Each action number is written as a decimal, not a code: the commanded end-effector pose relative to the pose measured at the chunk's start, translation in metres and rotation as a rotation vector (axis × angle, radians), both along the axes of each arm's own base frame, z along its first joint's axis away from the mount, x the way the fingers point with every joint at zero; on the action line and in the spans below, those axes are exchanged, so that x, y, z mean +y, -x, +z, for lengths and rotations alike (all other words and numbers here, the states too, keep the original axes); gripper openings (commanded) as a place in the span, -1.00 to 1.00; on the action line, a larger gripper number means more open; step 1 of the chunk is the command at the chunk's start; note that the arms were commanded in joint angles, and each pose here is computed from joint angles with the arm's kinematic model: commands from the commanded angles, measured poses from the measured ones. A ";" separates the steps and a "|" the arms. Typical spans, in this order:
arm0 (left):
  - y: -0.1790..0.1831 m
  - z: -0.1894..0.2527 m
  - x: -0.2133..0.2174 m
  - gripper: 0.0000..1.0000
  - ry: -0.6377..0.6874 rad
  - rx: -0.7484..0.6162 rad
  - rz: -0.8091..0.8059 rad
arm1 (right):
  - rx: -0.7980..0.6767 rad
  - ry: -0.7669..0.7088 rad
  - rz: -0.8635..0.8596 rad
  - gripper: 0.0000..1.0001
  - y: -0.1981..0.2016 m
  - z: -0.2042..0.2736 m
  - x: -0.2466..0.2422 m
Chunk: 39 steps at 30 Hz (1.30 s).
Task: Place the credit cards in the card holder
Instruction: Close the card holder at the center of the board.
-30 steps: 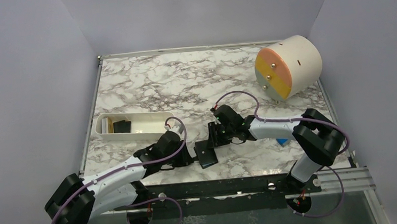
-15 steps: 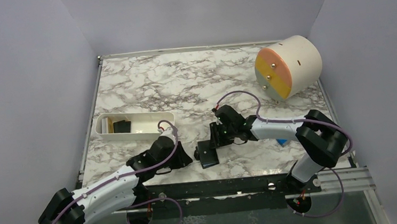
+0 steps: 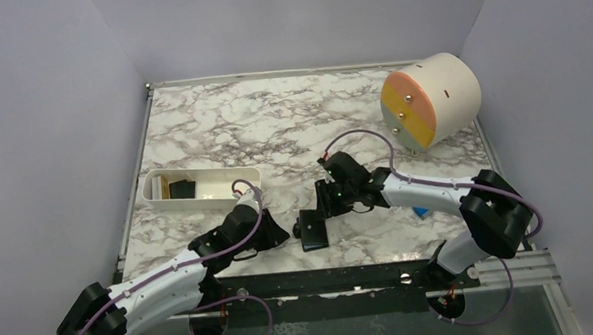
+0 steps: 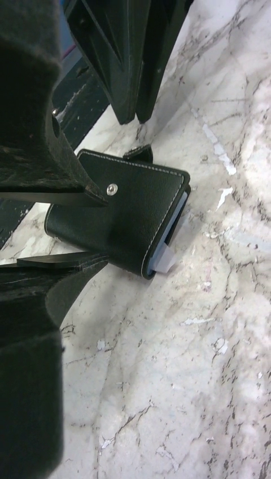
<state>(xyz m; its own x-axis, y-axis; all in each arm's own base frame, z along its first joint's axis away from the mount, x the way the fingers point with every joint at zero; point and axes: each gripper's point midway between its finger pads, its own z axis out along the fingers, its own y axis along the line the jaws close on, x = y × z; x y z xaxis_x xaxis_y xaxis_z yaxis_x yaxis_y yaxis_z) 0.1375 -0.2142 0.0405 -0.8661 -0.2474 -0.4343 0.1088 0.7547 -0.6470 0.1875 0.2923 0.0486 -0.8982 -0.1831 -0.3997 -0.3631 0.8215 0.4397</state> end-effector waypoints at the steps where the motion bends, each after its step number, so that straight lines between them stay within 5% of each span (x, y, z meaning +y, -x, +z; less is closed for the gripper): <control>1: 0.000 0.006 -0.010 -0.50 0.082 0.008 0.003 | -0.020 -0.045 0.030 -0.30 0.001 0.022 0.013; 23: -0.006 0.002 -0.018 -0.61 0.083 0.024 -0.009 | 0.057 0.108 0.118 -0.38 0.026 -0.034 0.027; 39: -0.006 0.007 -0.035 -0.65 0.114 0.006 -0.099 | 0.021 0.021 0.095 -0.49 0.023 -0.034 0.036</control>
<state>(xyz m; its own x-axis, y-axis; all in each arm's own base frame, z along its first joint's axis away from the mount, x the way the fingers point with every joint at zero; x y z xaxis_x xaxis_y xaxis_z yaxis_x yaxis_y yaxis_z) 0.1428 -0.2365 0.0367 -0.8889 -0.2467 -0.3859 0.1109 0.7016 -0.7039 0.1749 0.3293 0.0343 -0.8801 -0.2718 -0.3894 -0.4342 0.7927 0.4280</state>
